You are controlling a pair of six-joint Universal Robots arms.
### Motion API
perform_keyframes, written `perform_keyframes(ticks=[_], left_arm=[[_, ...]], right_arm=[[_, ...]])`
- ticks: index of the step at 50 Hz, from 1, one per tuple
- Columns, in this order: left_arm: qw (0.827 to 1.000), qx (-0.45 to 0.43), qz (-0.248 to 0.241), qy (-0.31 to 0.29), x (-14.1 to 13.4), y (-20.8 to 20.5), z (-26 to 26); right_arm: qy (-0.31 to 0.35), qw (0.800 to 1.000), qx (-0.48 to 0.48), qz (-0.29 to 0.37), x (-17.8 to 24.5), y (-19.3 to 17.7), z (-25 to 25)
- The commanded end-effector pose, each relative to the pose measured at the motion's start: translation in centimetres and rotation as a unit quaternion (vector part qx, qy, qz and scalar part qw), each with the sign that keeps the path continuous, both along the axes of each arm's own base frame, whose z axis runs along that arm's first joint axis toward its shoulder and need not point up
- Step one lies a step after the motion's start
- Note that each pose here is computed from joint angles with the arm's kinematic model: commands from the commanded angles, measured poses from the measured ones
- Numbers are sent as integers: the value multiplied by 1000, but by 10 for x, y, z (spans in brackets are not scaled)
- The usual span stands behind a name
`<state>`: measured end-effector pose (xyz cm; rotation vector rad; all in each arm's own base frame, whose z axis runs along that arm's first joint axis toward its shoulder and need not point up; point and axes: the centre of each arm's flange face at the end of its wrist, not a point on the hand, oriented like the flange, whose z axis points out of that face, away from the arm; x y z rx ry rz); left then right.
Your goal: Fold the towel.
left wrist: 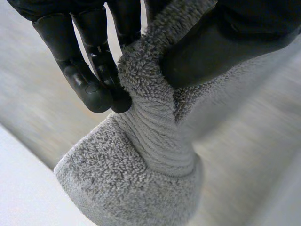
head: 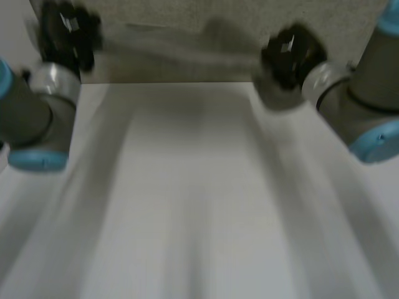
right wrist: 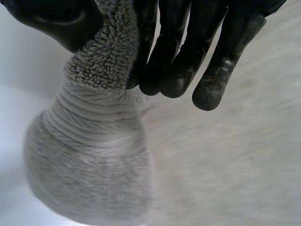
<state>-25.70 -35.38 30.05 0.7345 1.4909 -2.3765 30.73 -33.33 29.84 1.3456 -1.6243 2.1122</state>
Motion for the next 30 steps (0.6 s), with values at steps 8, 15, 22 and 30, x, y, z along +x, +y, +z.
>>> perform_keyframes(ticks=[8, 15, 22, 30], left_arm=[[973, 214, -17, -80, 24, 51, -161], [966, 241, -17, -88, 31, 76, -170], [974, 212, -8, -77, 40, 82, -144], [974, 215, -5, -75, 45, 91, -143]], right_arm=[[113, 972, 204, 6, -11, 34, -152], [117, 968, 223, -2, -23, 52, -154], [104, 969, 224, -6, -33, 72, -136], [75, 972, 220, -11, -39, 81, -120]])
